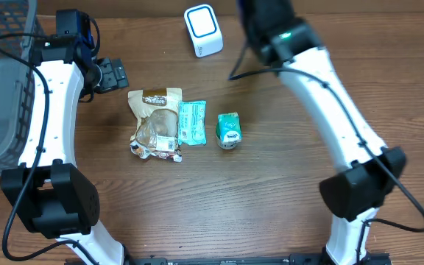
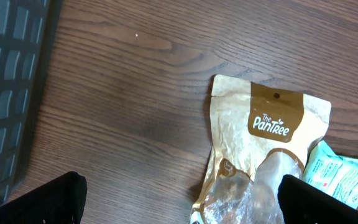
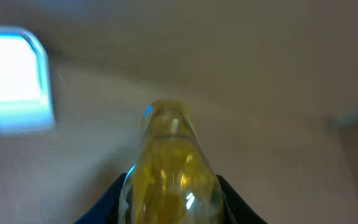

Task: Scan the item barcode
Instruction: 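Carry the yellow bottle right and set it upright on the table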

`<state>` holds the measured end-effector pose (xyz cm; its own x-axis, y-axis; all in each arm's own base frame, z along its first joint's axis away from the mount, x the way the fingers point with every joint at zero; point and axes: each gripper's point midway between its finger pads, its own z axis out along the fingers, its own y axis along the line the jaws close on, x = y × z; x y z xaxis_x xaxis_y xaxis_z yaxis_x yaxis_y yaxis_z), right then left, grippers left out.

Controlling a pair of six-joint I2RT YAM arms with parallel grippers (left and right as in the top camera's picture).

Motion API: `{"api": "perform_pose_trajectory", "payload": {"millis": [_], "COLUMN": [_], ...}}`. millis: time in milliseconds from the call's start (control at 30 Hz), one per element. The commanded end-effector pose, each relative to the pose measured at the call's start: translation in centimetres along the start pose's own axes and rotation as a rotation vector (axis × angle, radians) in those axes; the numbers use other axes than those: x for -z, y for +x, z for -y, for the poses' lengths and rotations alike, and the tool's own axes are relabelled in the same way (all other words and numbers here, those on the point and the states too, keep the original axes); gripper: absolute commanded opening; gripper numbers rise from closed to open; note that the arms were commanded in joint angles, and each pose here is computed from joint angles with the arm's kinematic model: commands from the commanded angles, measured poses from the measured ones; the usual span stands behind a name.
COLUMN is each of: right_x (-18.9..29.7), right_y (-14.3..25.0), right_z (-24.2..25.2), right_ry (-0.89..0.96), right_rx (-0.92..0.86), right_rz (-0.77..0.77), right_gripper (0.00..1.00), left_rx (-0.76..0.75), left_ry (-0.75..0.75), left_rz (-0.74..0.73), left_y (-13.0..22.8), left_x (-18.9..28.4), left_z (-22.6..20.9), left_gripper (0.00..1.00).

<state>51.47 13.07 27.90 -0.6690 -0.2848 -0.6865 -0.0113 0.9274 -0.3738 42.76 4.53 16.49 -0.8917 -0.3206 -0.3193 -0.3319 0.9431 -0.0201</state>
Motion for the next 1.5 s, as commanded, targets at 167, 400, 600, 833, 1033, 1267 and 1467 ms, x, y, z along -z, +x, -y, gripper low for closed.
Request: {"api": "perform_pose_trajectory", "payload": {"millis": [167, 400, 600, 833, 1033, 1267, 1467], "right_x": [-2.2, -1.9, -2.1, -4.9, -6.9, -8.0, -8.1], "right_y": [12.7, 17.5, 18.7, 21.8, 23.5, 24.4, 23.5], "right_z": [9.2, 15.0, 15.1, 13.9, 14.0, 13.6, 14.0], "right_ry": [-0.144, -0.096, -0.09, -0.068, -0.013, -0.011, -0.01], "right_rx": [-0.316, -0.543, -0.549, -0.532, -0.512, -0.519, -0.525], "right_rz": [-0.524, -0.691, -0.731, -0.772, -0.762, -0.755, -0.728], "right_gripper": [0.18, 0.18, 0.18, 0.22, 0.26, 0.45, 0.76], "left_rx": [-0.02, -0.02, -0.02, -0.02, -0.02, -0.02, -0.02], "left_ry": [0.008, 0.008, 0.008, 0.008, 0.008, 0.008, 0.008], "left_rz": [0.019, 0.019, 0.019, 0.019, 0.019, 0.019, 0.019], "left_y": [-0.5, -0.5, -0.5, -0.5, -0.5, -0.5, -0.5], "left_x": [0.6, 0.6, 0.6, 0.6, 0.6, 0.6, 0.6], "left_z": [0.2, 0.2, 0.2, 0.2, 0.2, 0.2, 0.2], "left_gripper": [0.99, 1.0, 1.0, 0.99, 0.99, 1.0, 0.99]}}
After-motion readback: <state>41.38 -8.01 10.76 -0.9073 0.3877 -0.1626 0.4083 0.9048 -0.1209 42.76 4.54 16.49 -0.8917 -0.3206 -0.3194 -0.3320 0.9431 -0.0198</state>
